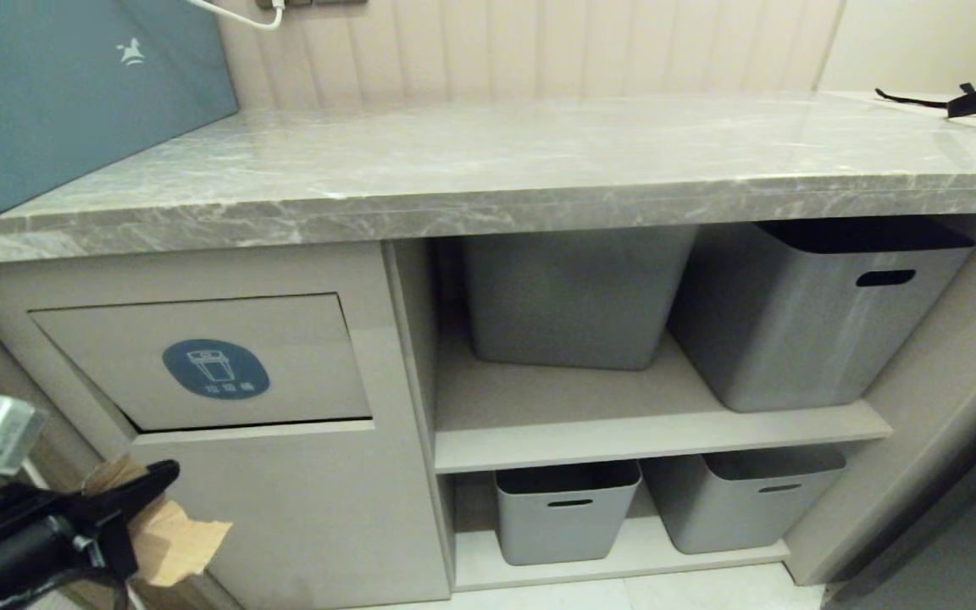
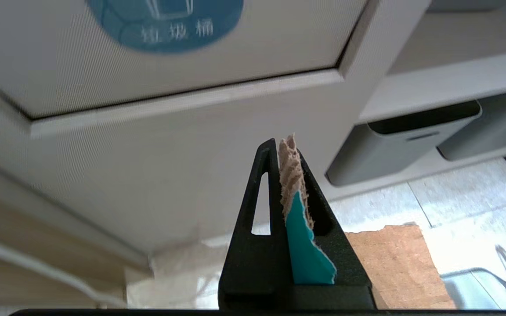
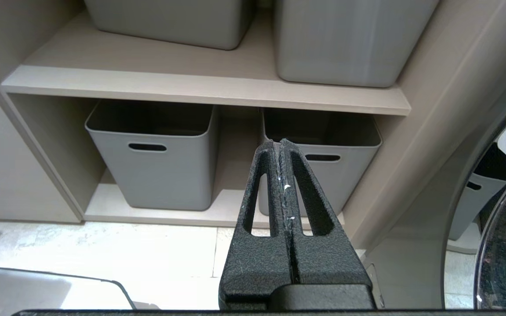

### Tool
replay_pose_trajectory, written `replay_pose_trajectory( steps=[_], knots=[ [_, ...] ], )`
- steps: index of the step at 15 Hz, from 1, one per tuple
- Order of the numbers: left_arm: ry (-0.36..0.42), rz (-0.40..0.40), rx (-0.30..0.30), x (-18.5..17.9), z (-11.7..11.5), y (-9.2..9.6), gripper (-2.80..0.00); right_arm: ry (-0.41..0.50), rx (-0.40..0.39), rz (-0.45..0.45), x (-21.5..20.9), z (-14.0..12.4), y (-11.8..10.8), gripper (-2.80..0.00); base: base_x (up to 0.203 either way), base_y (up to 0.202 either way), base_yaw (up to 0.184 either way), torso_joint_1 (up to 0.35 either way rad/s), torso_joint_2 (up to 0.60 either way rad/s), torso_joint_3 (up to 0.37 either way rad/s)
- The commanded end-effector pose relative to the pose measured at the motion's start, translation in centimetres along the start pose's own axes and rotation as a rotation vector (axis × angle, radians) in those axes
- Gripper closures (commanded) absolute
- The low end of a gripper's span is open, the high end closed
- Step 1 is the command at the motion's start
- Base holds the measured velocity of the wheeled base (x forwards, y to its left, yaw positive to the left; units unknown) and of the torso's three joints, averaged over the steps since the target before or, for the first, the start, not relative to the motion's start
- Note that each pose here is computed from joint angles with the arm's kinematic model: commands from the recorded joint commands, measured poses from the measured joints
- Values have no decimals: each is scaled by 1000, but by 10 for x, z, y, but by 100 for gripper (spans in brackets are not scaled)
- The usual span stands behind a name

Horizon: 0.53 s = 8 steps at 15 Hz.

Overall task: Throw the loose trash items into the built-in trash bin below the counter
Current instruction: Put the garbage in the trash can

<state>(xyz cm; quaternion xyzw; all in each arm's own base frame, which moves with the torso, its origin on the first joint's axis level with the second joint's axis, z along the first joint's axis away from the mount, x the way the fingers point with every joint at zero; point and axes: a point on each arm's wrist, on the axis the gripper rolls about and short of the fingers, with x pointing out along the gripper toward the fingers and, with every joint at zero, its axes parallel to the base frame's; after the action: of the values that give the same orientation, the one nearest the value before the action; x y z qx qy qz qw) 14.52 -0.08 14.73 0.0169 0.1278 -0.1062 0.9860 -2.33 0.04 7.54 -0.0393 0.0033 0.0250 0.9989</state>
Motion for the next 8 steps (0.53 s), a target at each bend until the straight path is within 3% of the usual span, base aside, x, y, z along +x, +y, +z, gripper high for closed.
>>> replay_pose_trajectory(
  steps=[1,8],
  knots=[
    [51,-13,-9,16,-9,2,0,2,-1,1,0,0,0,0,0,0,0,0,0,0],
    [104,-15,-29,46,-18,10,0,0,45,-10,0,0,0,0,0,0,0,0,0,0]
  ],
)
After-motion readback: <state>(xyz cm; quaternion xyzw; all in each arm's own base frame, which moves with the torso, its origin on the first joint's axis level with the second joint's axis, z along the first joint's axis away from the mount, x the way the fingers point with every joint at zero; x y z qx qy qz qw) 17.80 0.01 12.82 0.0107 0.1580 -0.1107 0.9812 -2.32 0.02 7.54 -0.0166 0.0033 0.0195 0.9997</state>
